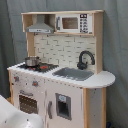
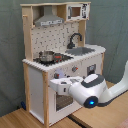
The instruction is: Play with the kitchen
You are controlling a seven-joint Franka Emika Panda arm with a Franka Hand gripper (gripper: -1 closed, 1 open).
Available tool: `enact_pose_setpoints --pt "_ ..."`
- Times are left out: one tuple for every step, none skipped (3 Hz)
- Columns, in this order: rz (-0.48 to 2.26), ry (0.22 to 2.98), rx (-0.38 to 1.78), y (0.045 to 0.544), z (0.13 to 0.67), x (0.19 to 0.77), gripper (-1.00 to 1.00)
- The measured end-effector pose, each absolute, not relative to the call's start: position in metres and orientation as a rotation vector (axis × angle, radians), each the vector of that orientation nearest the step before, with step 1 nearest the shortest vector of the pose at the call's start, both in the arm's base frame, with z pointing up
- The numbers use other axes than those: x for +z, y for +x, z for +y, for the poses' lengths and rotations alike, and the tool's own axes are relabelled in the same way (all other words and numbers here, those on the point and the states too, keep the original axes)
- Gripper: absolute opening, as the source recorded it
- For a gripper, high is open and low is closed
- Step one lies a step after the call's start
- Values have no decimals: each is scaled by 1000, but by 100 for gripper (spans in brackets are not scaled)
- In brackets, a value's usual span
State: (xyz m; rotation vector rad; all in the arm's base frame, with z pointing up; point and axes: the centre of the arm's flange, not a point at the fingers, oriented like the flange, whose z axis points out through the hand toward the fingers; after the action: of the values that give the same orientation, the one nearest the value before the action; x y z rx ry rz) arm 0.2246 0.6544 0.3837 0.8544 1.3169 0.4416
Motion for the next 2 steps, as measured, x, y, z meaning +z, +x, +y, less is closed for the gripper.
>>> enact_pose_setpoints --pt "1322 836 452 222 639 380 100" --pt "1328 817 464 218 623 376 100"
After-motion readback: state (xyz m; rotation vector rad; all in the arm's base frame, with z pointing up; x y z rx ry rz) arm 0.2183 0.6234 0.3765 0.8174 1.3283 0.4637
